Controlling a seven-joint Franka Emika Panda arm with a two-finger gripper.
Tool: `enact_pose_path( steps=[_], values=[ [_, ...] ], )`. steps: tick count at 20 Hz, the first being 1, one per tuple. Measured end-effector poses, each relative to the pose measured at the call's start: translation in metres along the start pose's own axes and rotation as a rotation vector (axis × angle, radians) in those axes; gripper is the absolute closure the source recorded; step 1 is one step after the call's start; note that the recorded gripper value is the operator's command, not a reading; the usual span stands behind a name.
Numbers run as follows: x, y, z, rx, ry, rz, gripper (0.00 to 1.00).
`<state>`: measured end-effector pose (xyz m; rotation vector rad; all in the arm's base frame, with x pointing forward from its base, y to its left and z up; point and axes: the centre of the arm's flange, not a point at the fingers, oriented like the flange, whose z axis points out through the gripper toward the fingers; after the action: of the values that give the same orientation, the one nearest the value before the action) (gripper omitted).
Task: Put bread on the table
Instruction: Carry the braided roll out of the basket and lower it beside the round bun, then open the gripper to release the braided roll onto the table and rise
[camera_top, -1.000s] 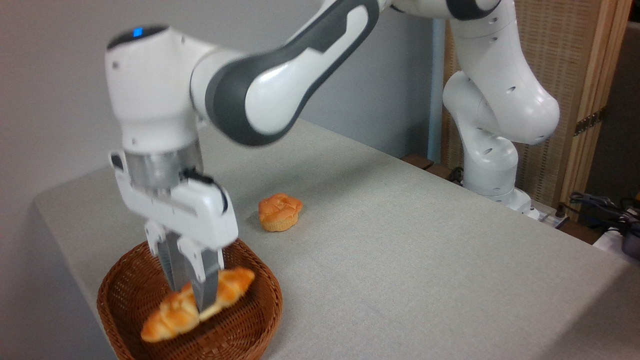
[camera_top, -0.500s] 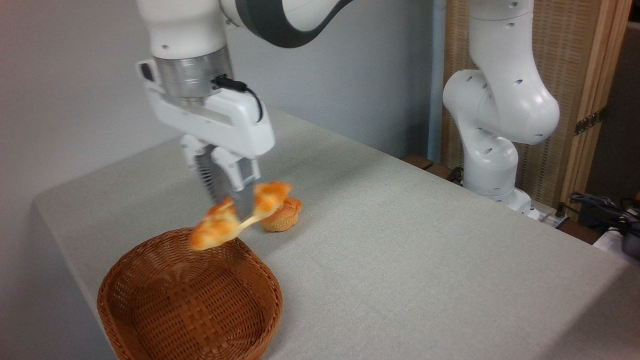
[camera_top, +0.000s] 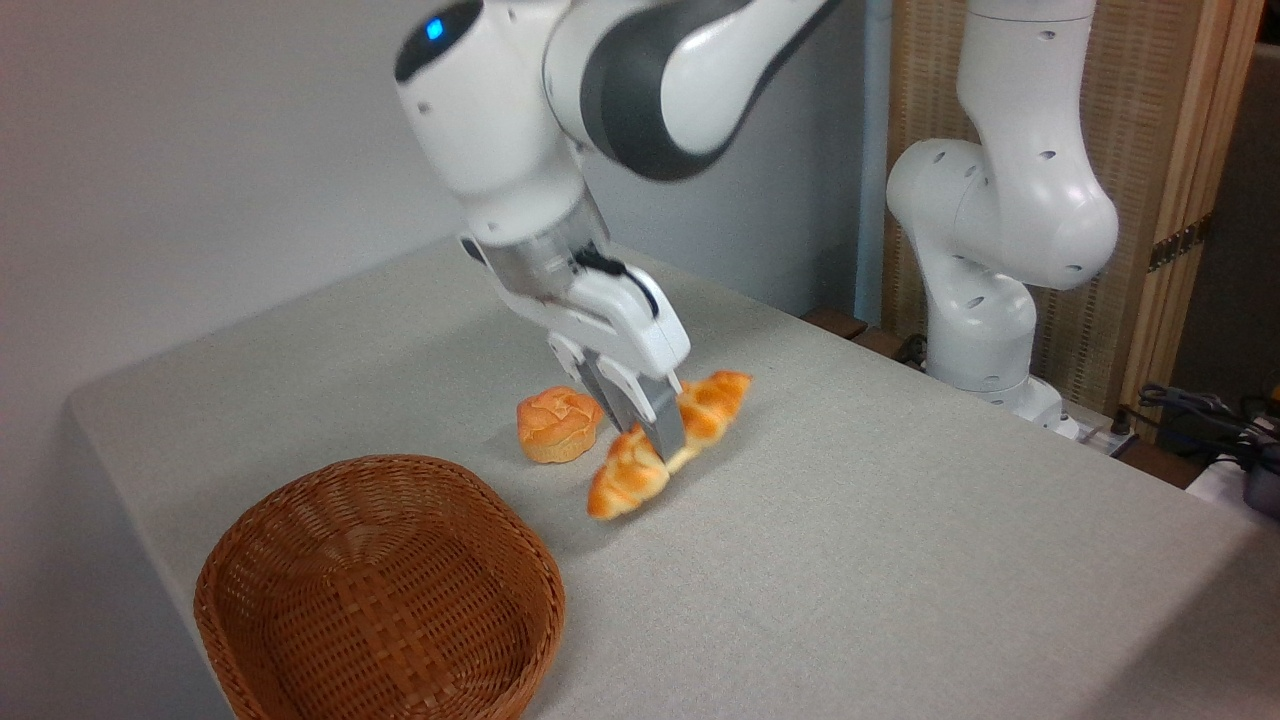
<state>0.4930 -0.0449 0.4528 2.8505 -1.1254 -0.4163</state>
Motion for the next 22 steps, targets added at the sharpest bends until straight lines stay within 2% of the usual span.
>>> enact_pose_path(
  steps=[1,3,9,22],
  values=[
    [0.002,-0.001,0.011,0.010,0.001,0.004,0.31],
    [0.004,-0.004,0.022,0.022,0.009,0.006,0.00],
    [0.005,-0.010,0.026,0.074,0.000,0.017,0.00],
    [0.002,-0.009,0.029,0.063,-0.019,0.034,0.00]
  ],
)
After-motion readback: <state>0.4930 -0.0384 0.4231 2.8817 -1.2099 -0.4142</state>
